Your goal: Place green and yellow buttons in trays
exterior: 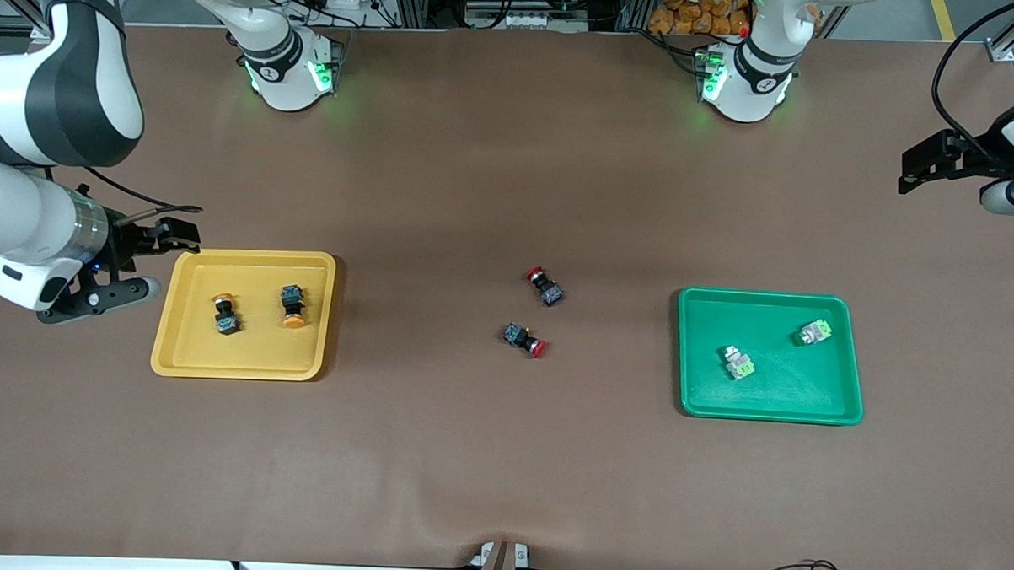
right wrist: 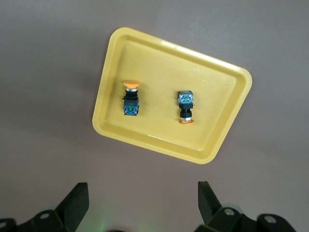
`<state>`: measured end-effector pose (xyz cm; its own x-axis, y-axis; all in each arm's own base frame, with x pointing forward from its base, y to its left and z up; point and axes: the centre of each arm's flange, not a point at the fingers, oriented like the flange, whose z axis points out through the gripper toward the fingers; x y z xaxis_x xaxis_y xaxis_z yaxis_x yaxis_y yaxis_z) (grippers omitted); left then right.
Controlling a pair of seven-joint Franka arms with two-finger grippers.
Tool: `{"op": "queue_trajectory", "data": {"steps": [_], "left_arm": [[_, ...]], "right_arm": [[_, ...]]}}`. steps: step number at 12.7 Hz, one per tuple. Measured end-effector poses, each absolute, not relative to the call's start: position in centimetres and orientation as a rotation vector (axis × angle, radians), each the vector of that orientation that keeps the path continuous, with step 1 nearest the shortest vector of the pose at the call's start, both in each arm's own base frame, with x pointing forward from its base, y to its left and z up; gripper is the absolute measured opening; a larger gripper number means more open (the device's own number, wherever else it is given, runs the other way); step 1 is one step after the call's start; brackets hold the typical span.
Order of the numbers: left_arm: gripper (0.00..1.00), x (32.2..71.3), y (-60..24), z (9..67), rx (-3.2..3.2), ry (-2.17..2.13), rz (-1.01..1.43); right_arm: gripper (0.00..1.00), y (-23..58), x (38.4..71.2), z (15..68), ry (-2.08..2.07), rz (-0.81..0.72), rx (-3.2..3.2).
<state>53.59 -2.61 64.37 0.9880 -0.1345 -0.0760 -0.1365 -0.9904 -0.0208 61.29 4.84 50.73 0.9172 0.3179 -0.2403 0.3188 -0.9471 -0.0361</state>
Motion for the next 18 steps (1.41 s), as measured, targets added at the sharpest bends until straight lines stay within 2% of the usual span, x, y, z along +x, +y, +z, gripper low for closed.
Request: {"op": "queue_trajectory", "data": {"steps": [9, 18], "left_arm": [[1.00, 53.6, -2.6, 64.4, -3.106, 0.211, 0.117], [1.00, 53.6, -2.6, 64.3, -3.106, 0.211, 0.118]], "right_arm": [[1.00, 3.8, 60.6, 53.0, 0.483, -0.426, 3.074], [1.00, 3.8, 58.4, 58.1, 0.483, -0.295, 3.078]]}}
